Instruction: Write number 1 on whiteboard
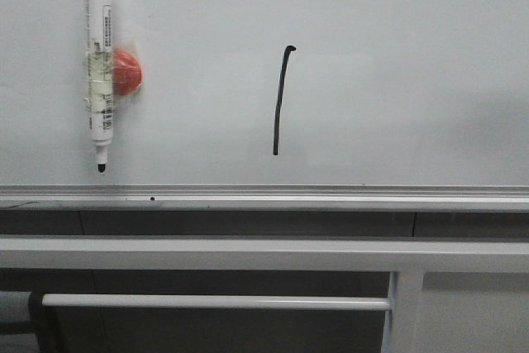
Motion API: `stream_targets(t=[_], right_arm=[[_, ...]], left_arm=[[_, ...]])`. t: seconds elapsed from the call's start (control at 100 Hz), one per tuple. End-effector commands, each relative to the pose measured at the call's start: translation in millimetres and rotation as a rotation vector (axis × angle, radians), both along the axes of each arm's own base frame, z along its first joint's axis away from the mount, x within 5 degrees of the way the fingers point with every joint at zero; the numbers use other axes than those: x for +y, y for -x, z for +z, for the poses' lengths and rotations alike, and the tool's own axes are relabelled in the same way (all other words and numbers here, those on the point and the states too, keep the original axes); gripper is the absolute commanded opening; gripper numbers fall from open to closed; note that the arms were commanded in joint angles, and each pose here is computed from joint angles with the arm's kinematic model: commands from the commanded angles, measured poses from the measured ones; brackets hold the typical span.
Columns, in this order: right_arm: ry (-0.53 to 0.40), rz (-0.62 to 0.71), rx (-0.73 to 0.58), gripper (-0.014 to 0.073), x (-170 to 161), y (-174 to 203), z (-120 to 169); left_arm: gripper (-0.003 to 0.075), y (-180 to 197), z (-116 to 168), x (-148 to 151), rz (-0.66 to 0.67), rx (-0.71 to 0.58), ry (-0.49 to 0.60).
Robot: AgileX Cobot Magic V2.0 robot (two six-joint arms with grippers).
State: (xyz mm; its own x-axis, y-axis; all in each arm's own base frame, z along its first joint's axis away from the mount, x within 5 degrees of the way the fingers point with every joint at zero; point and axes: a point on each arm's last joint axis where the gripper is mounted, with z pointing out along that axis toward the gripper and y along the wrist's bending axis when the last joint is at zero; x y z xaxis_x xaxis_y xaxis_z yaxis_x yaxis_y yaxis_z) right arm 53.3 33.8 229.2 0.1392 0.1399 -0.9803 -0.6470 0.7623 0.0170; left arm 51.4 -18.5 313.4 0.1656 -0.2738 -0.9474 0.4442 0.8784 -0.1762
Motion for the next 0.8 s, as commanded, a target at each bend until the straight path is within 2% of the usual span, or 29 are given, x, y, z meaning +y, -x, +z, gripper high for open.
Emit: stream_targets(t=[0.0,0.13,0.31,0.38,0.52,0.61,0.62,0.63,0.79], right_arm=[[-0.011,-0.043,-0.051,-0.0063,-3.2,-1.3,10.8],[-0.011,-0.043,-0.051,-0.0063,-3.2,-1.3,10.8],[-0.011,-0.043,-0.051,-0.0064,-3.2,-1.3,10.8],[-0.011,-0.043,-0.051,-0.0063,-3.2,-1.3,10.8],[-0.011,-0.043,-0.051,-0.0063,-3.2,-1.3,10.8],[-0.011,-0.043,-0.051,-0.0063,-3.2,-1.3,10.8],[-0.011,-0.043,-0.051,-0.0064,-3.2,-1.3,10.8],[-0.011,-0.043,-0.051,-0.0063,-3.2,-1.3,10.8],[-0.011,-0.043,-0.051,-0.0063,-3.2,-1.3,10.8]], left_arm=[[-0.0020,7.2,-7.9,9.6,0.117,-0.039,0.004],[-0.0020,9.5,-30.3,17.3,0.264,-0.033,0.000],[-0.0020,5.3,-47.7,21.3,0.355,0.035,0.059],[-0.0020,4.2,-51.9,20.9,0.363,0.051,0.058],[-0.0020,3.2,-58.1,12.5,0.314,0.046,-0.092],[-0.0020,2.7,-64.2,9.2,0.284,0.103,-0.132],[-0.0020,2.5,-65.2,9.2,0.290,0.107,-0.161],[-0.0020,2.2,-66.5,9.2,0.284,0.124,-0.131],[-0.0020,0.7,-85.6,14.8,0.357,0.222,-0.097]])
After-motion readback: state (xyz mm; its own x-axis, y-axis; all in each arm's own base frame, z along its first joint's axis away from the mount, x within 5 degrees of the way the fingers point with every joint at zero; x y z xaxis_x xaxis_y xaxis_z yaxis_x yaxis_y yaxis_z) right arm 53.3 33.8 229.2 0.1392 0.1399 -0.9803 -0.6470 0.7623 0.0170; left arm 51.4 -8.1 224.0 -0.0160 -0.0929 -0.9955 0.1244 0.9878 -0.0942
